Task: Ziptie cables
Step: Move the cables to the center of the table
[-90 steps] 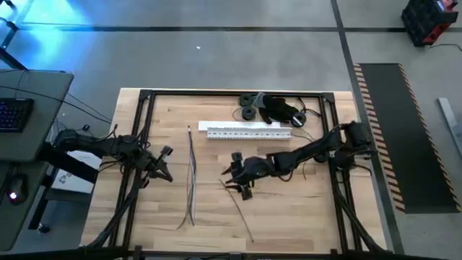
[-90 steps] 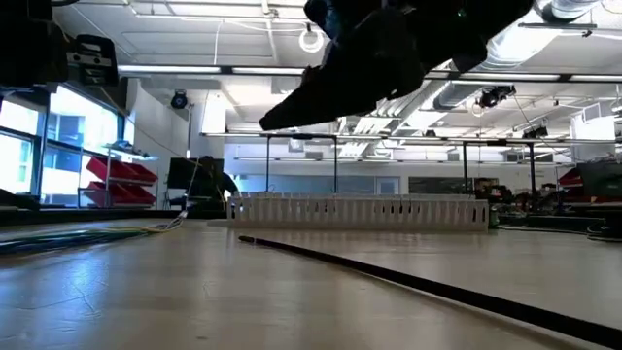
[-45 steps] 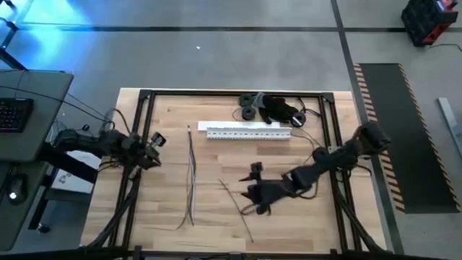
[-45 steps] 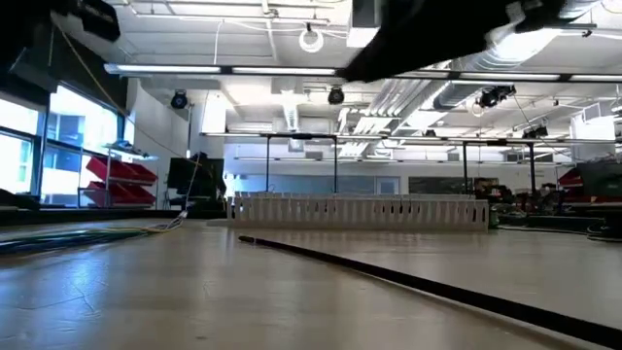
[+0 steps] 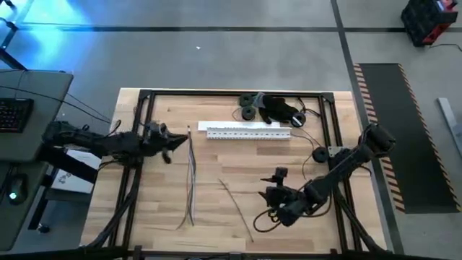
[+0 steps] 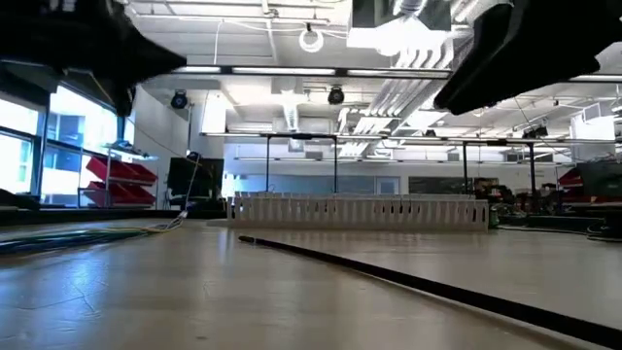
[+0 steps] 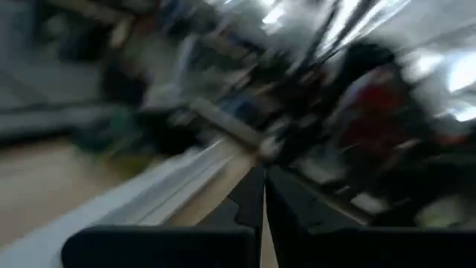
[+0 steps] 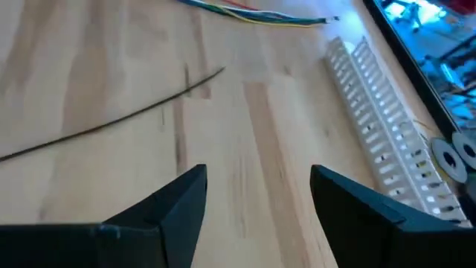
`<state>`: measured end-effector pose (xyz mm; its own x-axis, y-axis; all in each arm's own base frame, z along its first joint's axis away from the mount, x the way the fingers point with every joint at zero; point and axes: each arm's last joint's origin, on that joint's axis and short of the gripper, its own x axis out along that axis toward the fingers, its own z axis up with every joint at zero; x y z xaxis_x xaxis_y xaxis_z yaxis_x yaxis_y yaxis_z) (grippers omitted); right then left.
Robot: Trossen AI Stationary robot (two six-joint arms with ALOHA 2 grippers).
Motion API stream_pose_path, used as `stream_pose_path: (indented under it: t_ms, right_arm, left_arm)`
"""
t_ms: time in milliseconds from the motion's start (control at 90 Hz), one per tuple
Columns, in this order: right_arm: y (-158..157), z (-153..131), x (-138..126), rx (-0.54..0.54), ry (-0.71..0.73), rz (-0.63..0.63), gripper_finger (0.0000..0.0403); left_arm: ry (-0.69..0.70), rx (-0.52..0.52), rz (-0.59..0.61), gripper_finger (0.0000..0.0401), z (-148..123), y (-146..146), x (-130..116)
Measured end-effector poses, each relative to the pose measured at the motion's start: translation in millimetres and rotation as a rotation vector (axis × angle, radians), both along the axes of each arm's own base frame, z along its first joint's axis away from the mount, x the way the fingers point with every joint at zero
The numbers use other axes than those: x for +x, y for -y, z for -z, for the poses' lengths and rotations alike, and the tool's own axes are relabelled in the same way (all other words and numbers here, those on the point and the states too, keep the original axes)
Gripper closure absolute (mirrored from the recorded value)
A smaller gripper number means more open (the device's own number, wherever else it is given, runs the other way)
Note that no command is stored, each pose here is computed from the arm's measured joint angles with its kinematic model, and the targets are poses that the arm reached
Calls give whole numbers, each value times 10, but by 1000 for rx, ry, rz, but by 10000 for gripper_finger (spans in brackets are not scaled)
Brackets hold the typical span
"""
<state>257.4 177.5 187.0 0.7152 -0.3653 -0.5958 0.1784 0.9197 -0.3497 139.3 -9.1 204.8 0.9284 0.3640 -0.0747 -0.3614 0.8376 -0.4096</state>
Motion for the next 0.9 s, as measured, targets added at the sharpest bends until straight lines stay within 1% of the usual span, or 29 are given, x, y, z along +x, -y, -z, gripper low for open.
stream_pose_path:
  t_ms: [111, 200, 289, 356, 411, 478, 611, 722, 800, 900]
  right_arm:
    - [9, 6, 1, 20, 10, 21, 179]
    - [5, 0, 13, 29, 22, 22, 179]
    - [3, -9, 21, 27, 40, 29, 179]
    - [2, -13, 25, 24, 51, 35, 179]
    - [3, -15, 26, 22, 56, 39, 179]
    - [3, -18, 29, 17, 64, 43, 179]
    - [2, -21, 32, 15, 71, 46, 179]
    - [2, -23, 33, 15, 75, 48, 179]
    - [1, -27, 36, 13, 84, 54, 179]
    - [2, -27, 36, 22, 89, 61, 179]
  left_arm:
    - [-92, 22, -83, 401, 3, -1, 116]
    - [-136, 15, -117, 401, 29, -10, 195]
    - [-186, -26, -142, 398, 63, -55, 260]
    - [-249, -60, -153, 388, 118, -100, 278]
    - [-305, -76, -158, 372, 165, -140, 284]
    - [-361, -111, -193, 348, 232, -201, 268]
    - [-441, -199, -265, 286, 342, -322, 227]
    - [-483, -218, -325, 239, 403, -416, 225]
    - [-511, -227, -372, 221, 456, -472, 234]
    - [-557, -249, -431, 215, 547, -542, 248]
